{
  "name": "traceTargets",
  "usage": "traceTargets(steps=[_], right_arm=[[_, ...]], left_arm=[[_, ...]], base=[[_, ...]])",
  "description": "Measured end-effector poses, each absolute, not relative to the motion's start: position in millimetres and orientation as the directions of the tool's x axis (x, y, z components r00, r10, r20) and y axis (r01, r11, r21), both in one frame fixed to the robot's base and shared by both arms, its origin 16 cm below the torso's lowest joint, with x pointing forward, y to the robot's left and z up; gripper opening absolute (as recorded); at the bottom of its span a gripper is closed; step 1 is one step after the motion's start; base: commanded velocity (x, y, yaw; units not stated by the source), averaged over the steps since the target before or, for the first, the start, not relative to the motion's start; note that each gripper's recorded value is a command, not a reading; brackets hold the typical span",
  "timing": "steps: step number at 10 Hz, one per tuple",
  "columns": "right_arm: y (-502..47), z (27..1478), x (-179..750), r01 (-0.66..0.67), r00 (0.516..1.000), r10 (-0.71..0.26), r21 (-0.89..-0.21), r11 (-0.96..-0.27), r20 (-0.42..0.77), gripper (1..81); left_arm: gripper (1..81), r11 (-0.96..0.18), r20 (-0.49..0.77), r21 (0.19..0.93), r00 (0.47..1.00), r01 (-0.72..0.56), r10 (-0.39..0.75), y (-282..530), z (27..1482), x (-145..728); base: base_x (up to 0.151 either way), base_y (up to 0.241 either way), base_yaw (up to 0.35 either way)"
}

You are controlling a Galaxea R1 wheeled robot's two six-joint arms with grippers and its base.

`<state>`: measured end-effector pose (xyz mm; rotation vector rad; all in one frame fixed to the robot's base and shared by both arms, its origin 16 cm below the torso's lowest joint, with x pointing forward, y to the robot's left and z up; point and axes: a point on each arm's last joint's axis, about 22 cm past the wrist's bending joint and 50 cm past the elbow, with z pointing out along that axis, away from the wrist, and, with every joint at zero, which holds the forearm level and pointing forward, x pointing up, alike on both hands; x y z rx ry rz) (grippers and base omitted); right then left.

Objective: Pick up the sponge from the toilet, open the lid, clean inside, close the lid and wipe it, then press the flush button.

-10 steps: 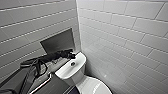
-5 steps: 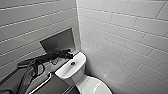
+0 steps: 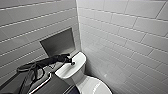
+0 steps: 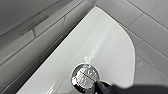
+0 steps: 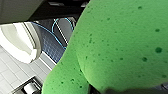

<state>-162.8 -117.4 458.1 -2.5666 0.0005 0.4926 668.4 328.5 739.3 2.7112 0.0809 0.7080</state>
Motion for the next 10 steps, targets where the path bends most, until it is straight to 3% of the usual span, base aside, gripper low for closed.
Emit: traceTargets(steps=[10], right_arm=[[-120.9, 464.1, -186.2, -0.123, 0.911, 0.095, -0.485, -0.866, -0.4, 1.0]], left_arm=[[1.0, -0.959, 0.477, 0.28, 0.872, -0.031, 0.112, 295.0, 689.1, 688.9]], base=[[0.0, 0.0, 0.0]])
